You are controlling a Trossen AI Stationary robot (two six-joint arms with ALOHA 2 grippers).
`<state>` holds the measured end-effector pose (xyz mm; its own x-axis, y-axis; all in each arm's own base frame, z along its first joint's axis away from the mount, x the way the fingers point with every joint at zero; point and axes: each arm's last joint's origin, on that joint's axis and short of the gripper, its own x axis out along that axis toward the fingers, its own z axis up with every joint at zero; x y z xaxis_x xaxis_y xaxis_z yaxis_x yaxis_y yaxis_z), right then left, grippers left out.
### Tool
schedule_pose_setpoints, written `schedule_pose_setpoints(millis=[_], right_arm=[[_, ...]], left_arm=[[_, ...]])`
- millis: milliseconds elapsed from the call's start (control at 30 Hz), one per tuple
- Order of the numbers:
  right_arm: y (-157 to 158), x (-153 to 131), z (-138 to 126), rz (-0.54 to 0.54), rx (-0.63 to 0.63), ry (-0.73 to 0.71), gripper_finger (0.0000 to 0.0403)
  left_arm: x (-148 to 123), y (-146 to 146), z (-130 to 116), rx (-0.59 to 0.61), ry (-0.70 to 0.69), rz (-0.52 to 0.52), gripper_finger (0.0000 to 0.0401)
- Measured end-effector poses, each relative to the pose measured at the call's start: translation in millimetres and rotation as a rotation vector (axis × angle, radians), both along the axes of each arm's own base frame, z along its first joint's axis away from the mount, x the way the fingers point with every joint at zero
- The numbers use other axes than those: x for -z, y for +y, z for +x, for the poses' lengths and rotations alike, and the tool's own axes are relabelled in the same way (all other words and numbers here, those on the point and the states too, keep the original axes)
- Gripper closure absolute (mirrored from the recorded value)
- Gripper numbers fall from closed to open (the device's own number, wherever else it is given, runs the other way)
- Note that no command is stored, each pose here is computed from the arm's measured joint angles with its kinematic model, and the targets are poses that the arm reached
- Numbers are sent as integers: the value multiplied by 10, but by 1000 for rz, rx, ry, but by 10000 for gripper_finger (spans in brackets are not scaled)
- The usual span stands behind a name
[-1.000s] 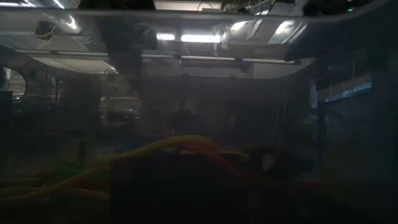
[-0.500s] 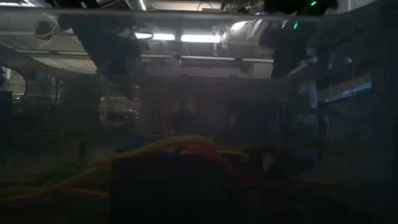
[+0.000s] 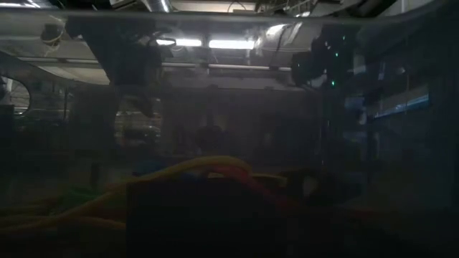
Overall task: Pick and place rubber bands into bin
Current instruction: Put the green rubber band into the black bin
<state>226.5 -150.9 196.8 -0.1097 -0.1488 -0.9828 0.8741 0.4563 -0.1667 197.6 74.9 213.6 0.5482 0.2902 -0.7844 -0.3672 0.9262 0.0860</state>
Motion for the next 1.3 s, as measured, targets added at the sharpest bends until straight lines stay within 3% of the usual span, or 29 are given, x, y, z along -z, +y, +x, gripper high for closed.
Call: schedule_pose_setpoints(millis=[300,967,1133,1300], right_arm=[[-21,327,-131,17,41,17,295],[-72,639,-314,-22,70,-39,298],[-71,626,-314,-25,31,-47,321],[-77,566,-320,-49,-45,-55,370]], left_arm=[[0,-1,0,0,1,0,399],[0,-1,3,-34,-17,-29,399],[0,-7,5,-29,-17,-32,399],[-5,-10,15,-40,-43,-66,399]])
